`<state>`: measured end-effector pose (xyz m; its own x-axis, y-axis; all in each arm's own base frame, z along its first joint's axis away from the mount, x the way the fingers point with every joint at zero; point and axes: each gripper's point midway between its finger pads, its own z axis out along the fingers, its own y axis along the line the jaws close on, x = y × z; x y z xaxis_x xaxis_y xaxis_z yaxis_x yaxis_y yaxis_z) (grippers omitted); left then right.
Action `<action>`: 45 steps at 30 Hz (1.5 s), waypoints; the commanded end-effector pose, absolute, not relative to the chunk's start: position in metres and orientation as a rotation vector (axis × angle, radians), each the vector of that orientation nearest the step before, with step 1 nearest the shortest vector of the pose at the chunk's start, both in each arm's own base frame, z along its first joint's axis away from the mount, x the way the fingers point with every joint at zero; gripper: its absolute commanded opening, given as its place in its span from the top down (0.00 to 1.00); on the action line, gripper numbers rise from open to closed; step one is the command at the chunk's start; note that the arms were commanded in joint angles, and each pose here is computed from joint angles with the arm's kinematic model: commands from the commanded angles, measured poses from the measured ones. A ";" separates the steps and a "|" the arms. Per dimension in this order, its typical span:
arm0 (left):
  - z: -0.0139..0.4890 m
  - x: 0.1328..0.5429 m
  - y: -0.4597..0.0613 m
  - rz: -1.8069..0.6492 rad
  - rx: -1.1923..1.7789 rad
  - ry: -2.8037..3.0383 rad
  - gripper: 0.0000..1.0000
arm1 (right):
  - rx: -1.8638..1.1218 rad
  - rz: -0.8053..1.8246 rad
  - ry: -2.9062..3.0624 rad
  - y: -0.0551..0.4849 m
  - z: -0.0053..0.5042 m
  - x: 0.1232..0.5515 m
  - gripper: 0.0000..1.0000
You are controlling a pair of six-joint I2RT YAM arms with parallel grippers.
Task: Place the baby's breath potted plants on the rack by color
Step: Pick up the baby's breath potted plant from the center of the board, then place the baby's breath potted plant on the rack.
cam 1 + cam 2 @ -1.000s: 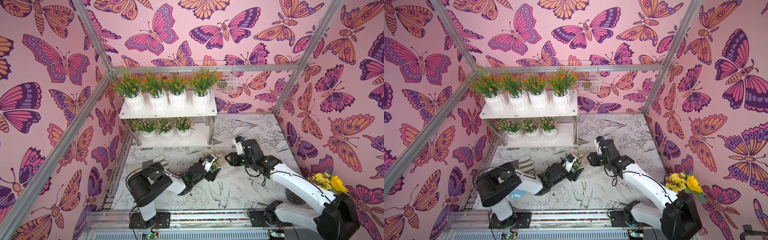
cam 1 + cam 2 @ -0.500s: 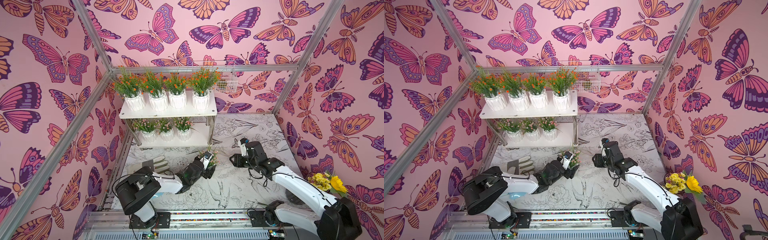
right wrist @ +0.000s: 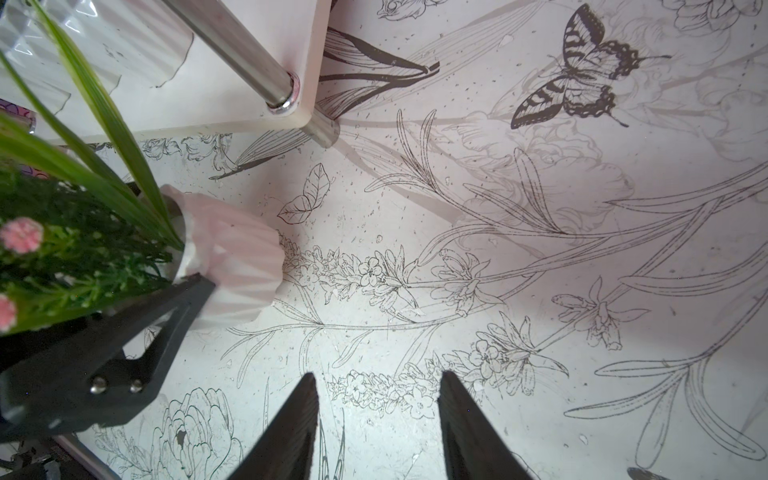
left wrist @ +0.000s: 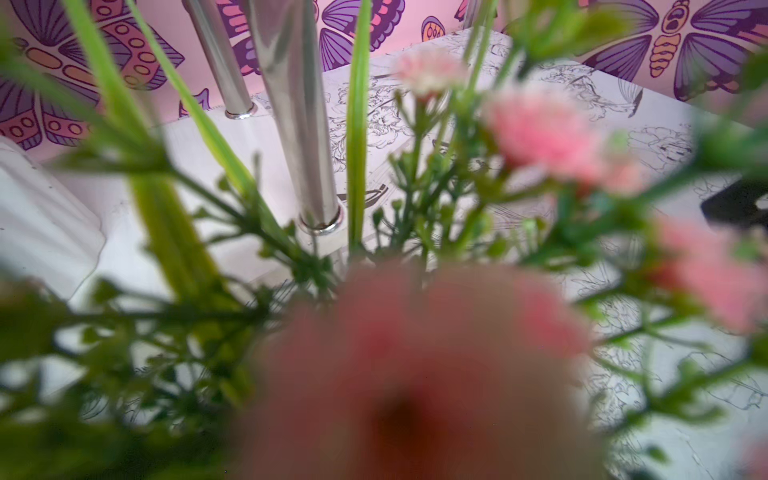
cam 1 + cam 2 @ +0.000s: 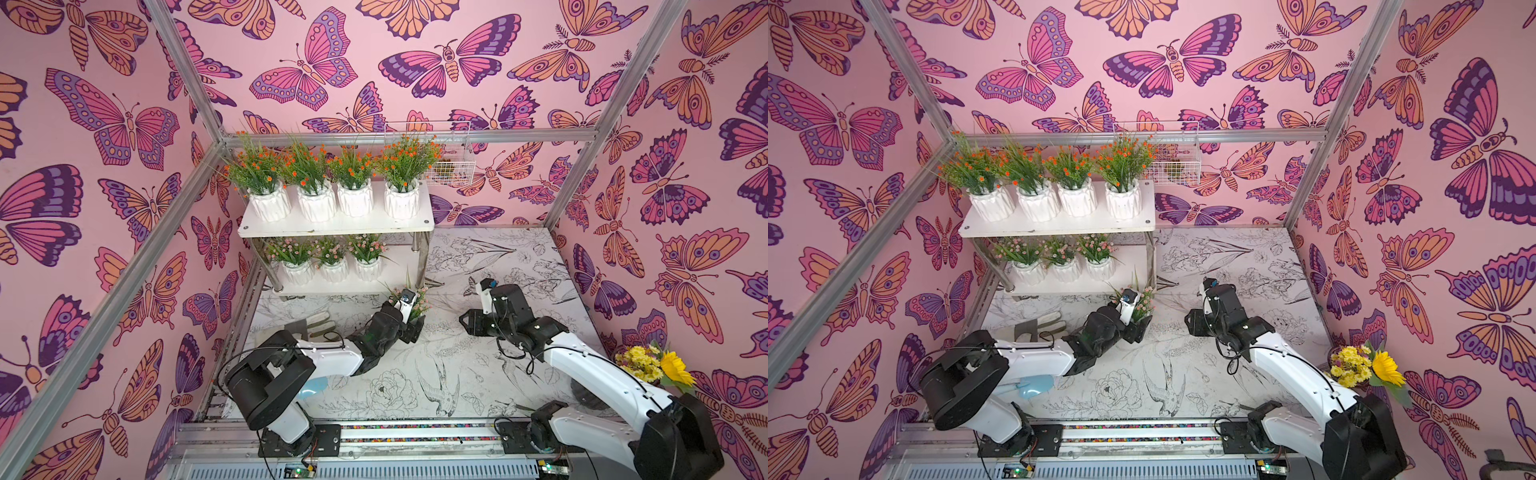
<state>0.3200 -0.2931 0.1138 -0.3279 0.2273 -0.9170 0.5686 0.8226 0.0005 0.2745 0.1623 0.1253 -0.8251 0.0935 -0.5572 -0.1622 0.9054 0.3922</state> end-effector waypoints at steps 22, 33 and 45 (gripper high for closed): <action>0.194 0.391 -0.267 -0.424 0.430 1.828 0.29 | -0.037 0.592 2.492 0.164 0.118 0.275 0.51; 0.202 0.428 -0.271 -0.384 0.382 1.814 0.30 | -0.039 0.612 2.487 0.164 0.118 0.271 0.51; 0.192 0.460 -0.274 -0.280 0.352 1.795 0.30 | -0.040 0.621 2.490 0.163 0.116 0.266 0.51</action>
<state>0.4420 -0.2766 0.1604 -0.3286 0.1342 -0.9349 0.4226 0.9061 -0.0185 0.2674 0.1634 0.1143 -0.8387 0.0853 -0.5378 -0.1679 0.8990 0.4044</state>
